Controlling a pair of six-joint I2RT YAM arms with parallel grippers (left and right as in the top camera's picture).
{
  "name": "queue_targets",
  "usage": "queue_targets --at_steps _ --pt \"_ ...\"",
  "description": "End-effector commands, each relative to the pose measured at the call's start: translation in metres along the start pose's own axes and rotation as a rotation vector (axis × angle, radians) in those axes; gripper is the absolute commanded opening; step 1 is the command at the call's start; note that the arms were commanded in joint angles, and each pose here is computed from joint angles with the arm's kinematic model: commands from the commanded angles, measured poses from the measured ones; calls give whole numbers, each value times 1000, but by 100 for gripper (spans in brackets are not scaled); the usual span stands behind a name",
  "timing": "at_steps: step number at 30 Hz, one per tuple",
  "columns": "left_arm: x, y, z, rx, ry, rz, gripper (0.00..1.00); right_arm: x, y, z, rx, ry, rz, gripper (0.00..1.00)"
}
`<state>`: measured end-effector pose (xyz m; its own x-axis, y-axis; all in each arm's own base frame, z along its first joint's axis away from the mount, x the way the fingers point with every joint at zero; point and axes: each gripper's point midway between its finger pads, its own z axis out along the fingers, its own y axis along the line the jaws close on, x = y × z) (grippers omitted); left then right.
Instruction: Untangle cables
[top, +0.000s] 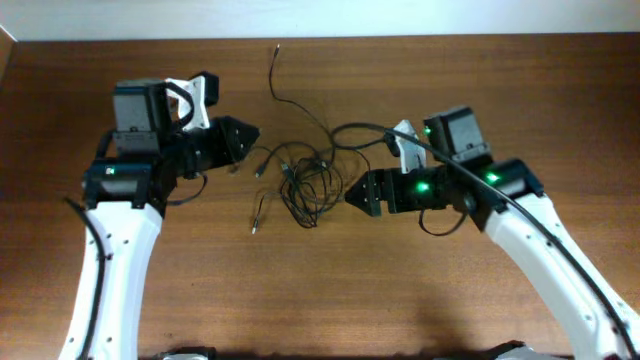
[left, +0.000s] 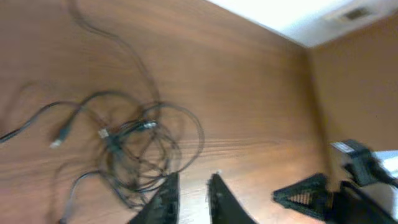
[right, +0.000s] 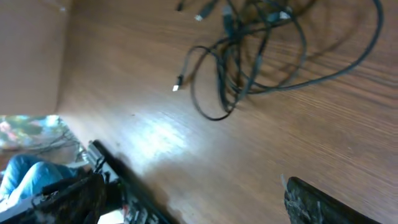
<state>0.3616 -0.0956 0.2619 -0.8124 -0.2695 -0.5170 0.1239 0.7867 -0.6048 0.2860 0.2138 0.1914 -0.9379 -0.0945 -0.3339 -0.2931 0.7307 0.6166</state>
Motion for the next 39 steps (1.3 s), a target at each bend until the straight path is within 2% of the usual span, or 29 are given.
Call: queue_targets --at_steps 1,2,3,5,7,11,15,17,18,21,25,28,31,36,39 --pt "13 18 29 -101 74 32 30 -9 -33 17 84 12 71 92" --pt "20 17 39 -96 108 38 34 -12 -43 19 94 11 101 92" --pt "30 15 56 -88 159 61 43 -16 -58 20 108 9 145 92" --pt "44 13 76 -82 221 80 48 -20 -80 20 129 8 213 92" --pt "66 12 105 -78 309 112 59 -21 -103 27 148 23 268 92" --pt "93 17 147 -76 400 127 67 -21 -127 59 155 61 286 92" --pt "113 28 170 -94 463 122 68 -29 -144 92 147 53 270 92" --pt "119 40 179 -131 480 122 70 -35 -150 103 142 36 256 86" --pt "123 46 184 -146 494 118 68 -37 -152 107 140 28 253 81" --pt "131 55 194 -157 519 105 66 -43 -155 119 131 6 258 76" --pt "143 69 207 -171 553 88 65 -39 -166 131 138 10 390 71" --pt "158 75 216 -179 593 81 62 -42 -155 141 37 21 377 67" --pt "164 77 219 -182 612 84 54 -37 -152 149 -20 49 438 44" --pt "164 76 219 -166 614 116 54 -27 -151 157 -59 91 470 43" --pt "166 75 219 -142 625 150 46 -26 -149 160 -85 101 471 37"
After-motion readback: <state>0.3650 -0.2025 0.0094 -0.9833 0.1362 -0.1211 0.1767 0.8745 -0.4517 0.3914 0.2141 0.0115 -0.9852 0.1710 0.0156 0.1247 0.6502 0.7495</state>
